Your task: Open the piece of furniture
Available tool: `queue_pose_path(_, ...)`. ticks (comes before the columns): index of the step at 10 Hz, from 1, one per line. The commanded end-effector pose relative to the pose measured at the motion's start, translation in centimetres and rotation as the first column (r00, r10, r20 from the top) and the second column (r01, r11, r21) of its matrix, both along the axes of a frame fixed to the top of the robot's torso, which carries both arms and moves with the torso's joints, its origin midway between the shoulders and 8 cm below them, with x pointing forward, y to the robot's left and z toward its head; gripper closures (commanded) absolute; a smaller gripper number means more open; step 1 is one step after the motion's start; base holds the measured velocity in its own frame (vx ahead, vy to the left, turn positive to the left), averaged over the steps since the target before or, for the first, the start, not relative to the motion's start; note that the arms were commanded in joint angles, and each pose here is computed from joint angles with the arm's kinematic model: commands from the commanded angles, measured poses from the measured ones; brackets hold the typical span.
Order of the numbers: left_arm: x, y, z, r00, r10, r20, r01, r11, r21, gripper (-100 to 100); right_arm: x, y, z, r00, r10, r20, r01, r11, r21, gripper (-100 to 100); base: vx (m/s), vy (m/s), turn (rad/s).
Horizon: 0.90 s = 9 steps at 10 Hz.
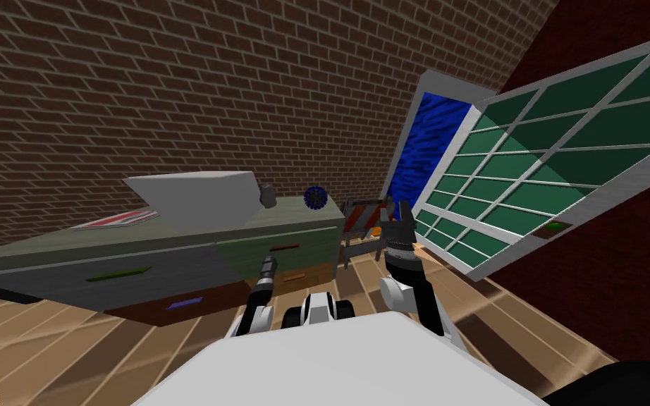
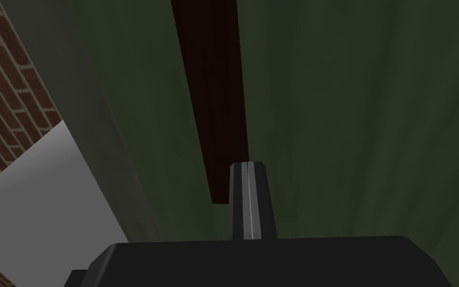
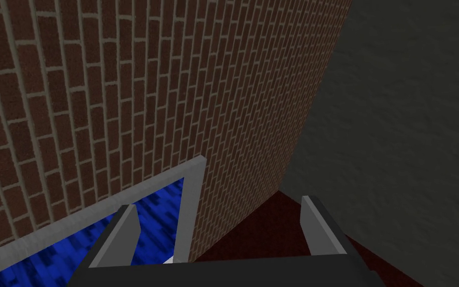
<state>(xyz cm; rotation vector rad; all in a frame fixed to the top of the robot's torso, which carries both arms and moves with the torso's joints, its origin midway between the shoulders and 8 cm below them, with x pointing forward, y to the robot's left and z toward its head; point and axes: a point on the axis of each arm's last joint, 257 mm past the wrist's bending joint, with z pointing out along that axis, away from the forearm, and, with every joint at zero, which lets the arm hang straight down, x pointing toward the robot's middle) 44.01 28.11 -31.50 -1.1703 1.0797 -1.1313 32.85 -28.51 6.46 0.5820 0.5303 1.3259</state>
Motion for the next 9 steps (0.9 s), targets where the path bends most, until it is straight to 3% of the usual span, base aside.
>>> queue_pose_path(1, -2.0, -2.1, -0.3, 0.9982, -0.060, 0.001, 0.060, 0.9982, -0.007, 100, 0.0, 0.0, 0.0, 1.000, 0.000, 0.000, 0.000, 1.000, 0.000, 0, 0.100, -0.025, 0.212)
queue_pose_path(3, -3.5, -3.9, -0.2, 0.9942, -0.107, 0.004, 0.107, 0.9941, -0.017, 100, 0.0, 0.0, 0.0, 1.000, 0.000, 0.000, 0.000, 1.000, 0.000, 0, 0.109, -0.022, 0.201)
queue_pose_path(5, -3.4, -3.6, -0.3, 0.9948, -0.102, 0.000, 0.101, 0.9947, -0.016, 100, 0.0, 0.0, 0.0, 1.000, 0.000, 0.000, 0.000, 1.000, 0.000, 0, 0.041, -0.025, 0.034)
queue_pose_path(6, -3.6, -2.7, -0.3, 0.9933, -0.115, -0.007, 0.115, 0.9932, 0.019, -100, 0.0, 0.0, 0.0, 1.000, 0.000, 0.000, 0.000, 1.000, 0.000, 0, 0.005, -0.006, -0.002)
queue_pose_path(9, -3.6, -1.3, 0.1, 0.9909, -0.133, -0.016, 0.134, 0.9884, 0.071, -100, 0.0, 0.0, 0.0, 1.000, 0.000, 0.000, 0.000, 1.000, 0.000, 0, -0.006, -0.003, -0.001)
